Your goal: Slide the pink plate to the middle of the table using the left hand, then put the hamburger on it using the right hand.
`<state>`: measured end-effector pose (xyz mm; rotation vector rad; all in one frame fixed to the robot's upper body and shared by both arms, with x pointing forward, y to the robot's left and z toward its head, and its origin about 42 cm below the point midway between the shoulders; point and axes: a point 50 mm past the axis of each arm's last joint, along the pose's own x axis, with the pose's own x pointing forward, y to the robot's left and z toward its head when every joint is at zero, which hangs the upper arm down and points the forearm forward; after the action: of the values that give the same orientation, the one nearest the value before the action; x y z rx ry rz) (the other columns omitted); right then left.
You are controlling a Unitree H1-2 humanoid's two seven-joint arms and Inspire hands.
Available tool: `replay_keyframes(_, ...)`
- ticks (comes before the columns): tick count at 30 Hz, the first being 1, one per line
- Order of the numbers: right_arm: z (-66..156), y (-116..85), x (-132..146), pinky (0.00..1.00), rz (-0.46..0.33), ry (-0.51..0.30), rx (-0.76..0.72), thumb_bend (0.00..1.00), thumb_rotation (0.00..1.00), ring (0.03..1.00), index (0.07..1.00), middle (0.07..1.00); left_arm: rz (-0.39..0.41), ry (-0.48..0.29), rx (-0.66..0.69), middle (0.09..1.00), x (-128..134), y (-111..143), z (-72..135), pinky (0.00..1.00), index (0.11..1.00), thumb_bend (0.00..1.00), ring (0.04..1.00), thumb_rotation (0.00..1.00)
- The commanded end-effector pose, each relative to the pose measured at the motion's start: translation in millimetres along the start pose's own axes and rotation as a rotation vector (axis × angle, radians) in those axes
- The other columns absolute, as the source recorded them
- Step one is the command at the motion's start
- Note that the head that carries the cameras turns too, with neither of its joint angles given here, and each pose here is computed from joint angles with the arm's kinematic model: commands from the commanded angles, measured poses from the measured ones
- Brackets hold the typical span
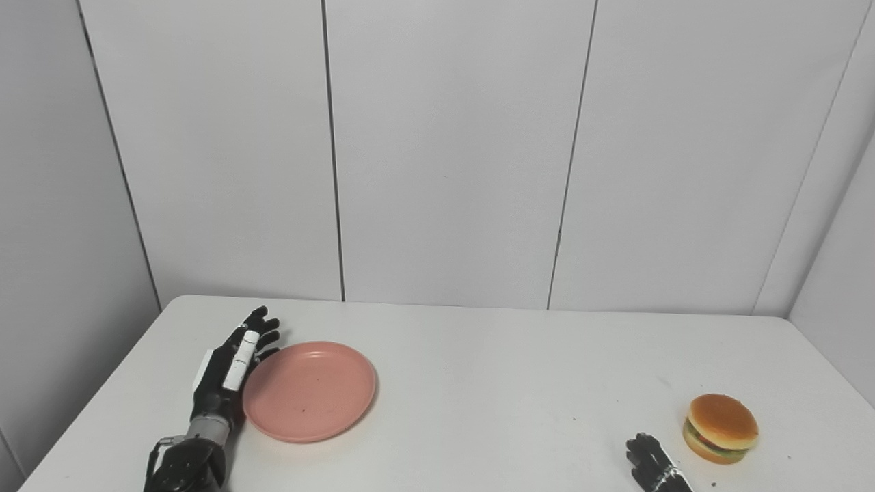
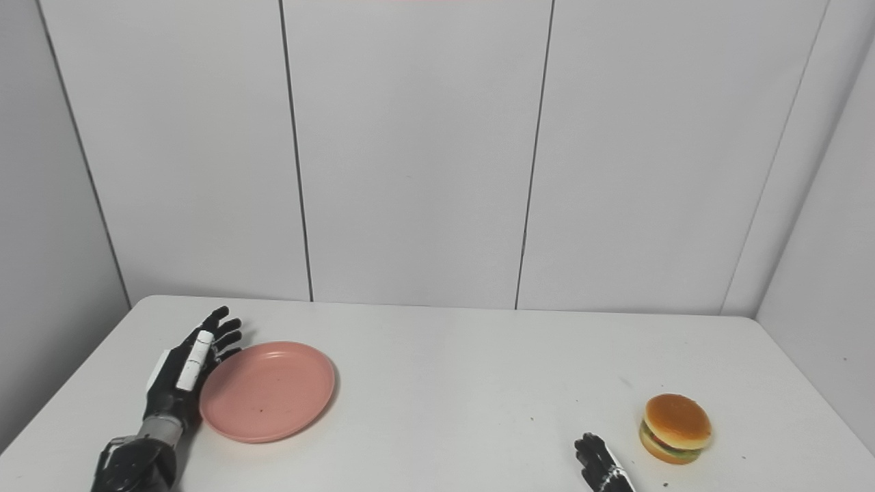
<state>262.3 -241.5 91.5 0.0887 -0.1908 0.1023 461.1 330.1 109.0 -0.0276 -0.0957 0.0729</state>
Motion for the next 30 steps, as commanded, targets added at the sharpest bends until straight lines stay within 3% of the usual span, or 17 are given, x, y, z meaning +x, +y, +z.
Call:
replay_keyframes(1,-21,5,-10,0.97,-0.003,0.166,0.017,0.81,0.88,0.930,0.882,0.893,-0.032,-0.086,0.007,0.832,20,-10,27,0.81,0.845,0.96,0.849,0.81)
replay_keyframes(9,-16,10,-10,0.98,0.008,0.162,0.008,0.79,0.88,0.939,0.882,0.897,-0.058,-0.088,0.013,0.822,20,-23,26,0.75,0.840,0.95,0.831,0.83)
replay_keyframes(30,-7,33,-6,0.99,0.023,0.148,-0.017,0.78,0.91,0.925,0.884,0.896,-0.115,-0.070,-0.023,0.836,13,-59,13,0.79,0.843,0.92,0.855,0.83)
